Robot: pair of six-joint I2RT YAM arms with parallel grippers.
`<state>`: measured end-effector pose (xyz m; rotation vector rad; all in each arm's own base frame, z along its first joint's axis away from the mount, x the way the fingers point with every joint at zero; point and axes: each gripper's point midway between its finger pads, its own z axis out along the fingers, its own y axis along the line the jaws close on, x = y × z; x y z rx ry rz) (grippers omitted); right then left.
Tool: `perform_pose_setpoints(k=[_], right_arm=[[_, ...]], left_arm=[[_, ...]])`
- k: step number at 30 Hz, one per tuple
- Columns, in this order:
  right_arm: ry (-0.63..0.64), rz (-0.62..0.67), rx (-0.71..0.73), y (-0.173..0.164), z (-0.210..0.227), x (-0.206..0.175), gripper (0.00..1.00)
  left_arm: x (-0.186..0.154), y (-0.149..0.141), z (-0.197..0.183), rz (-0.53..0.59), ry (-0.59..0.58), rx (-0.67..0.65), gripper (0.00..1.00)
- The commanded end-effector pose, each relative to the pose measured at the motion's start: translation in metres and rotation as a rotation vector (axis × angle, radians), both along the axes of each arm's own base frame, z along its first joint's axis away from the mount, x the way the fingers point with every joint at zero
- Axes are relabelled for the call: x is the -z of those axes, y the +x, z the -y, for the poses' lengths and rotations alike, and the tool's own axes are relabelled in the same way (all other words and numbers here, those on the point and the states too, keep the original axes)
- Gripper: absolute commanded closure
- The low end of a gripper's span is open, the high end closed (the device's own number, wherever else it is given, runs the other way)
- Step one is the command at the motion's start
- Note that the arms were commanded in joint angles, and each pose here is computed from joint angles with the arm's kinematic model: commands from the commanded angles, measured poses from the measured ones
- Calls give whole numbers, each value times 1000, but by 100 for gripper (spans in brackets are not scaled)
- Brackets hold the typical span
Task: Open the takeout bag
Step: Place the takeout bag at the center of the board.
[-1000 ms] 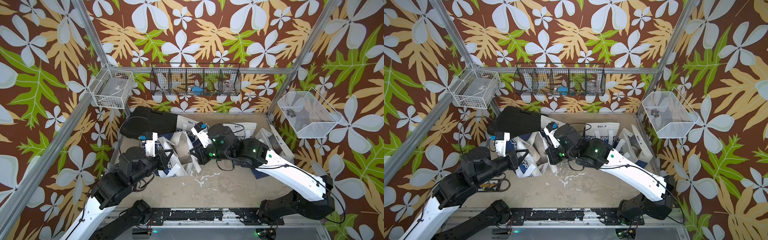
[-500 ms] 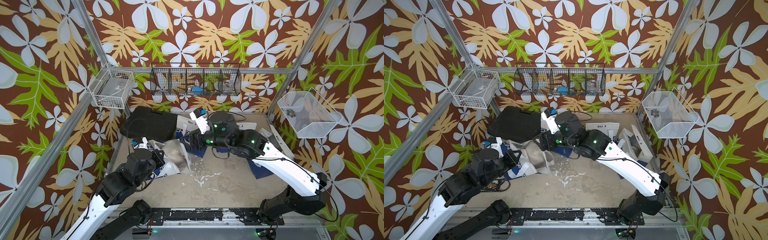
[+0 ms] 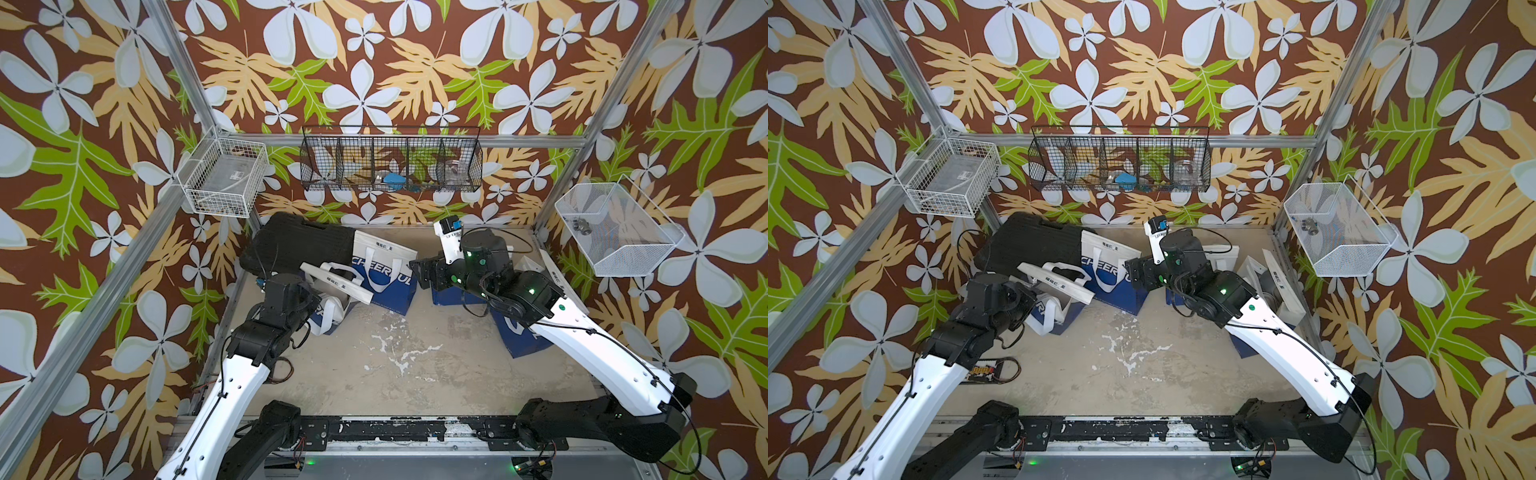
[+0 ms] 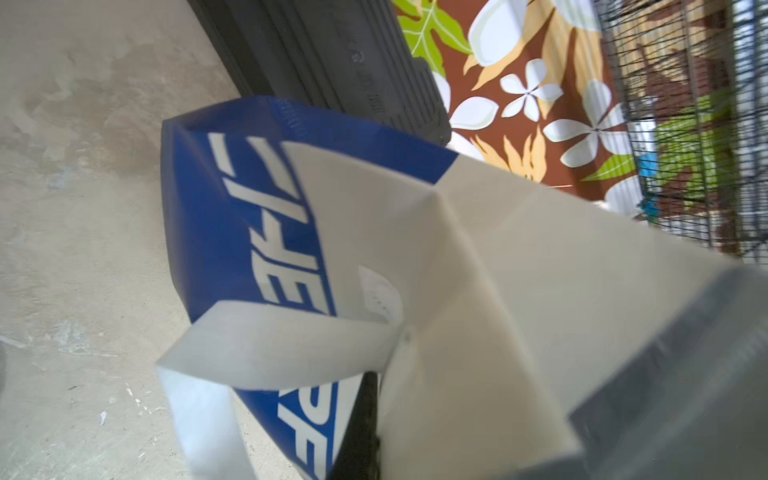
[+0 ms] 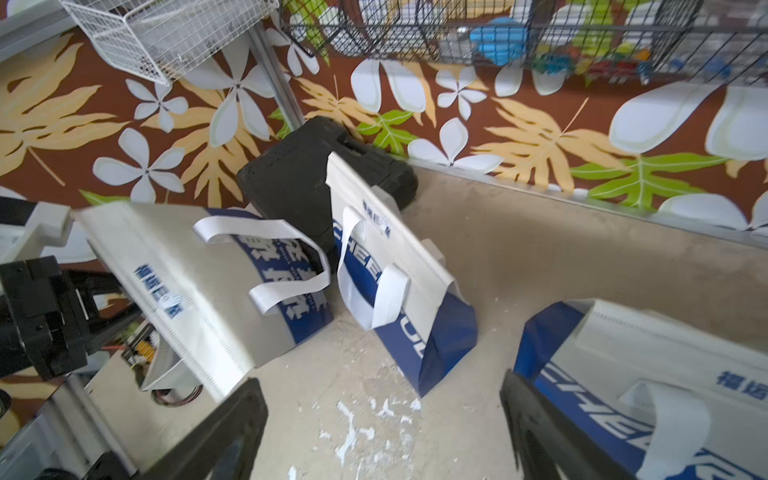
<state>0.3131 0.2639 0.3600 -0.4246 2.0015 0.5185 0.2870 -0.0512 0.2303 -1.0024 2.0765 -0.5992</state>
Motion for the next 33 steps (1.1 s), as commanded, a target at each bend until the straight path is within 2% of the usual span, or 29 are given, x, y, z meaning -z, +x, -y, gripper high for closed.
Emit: perform_pose_setpoints(k=[1,6,12,13,15,16,17,20,23,26,29,31,33], right_arm=[[1,137,32,21,3,-22,7],[-5,90,36,61,12,-21,8],[-56,118,-41,74,-5,-22,7],[-73,116,-69,75,-10,-17,7],[-115,99,-99,82,-18,-4,6],[-142,91,-106,87,-20,4,6],[-167,81,-99,93,-21,12,6],[-235,51,-106,112,-28,37,6],[-291,3,-123,129,-38,60,7],[-326,-48,-152,135,-46,81,14],[-348,-78,-158,134,-47,91,26],[-352,-90,-164,127,-46,92,30],[-358,-88,-181,114,-48,90,40]], left_arm=[[7,6,0,-13,-28,23,100],[34,-4,-10,-165,-111,-86,100],[38,8,-15,-163,-230,-170,100],[38,10,-16,-153,-235,-174,94],[36,9,-19,-137,-227,-190,46],[31,9,-22,-122,-216,-199,28],[28,8,-24,-111,-207,-202,18],[18,6,-28,-95,-184,-205,0],[8,-2,-35,-70,-148,-217,0],[-28,-6,-41,16,-92,-202,0],[-79,-8,-48,136,-39,-204,0],[-103,-9,-44,194,-24,-182,0],[-128,-8,-33,264,-28,-124,5]])
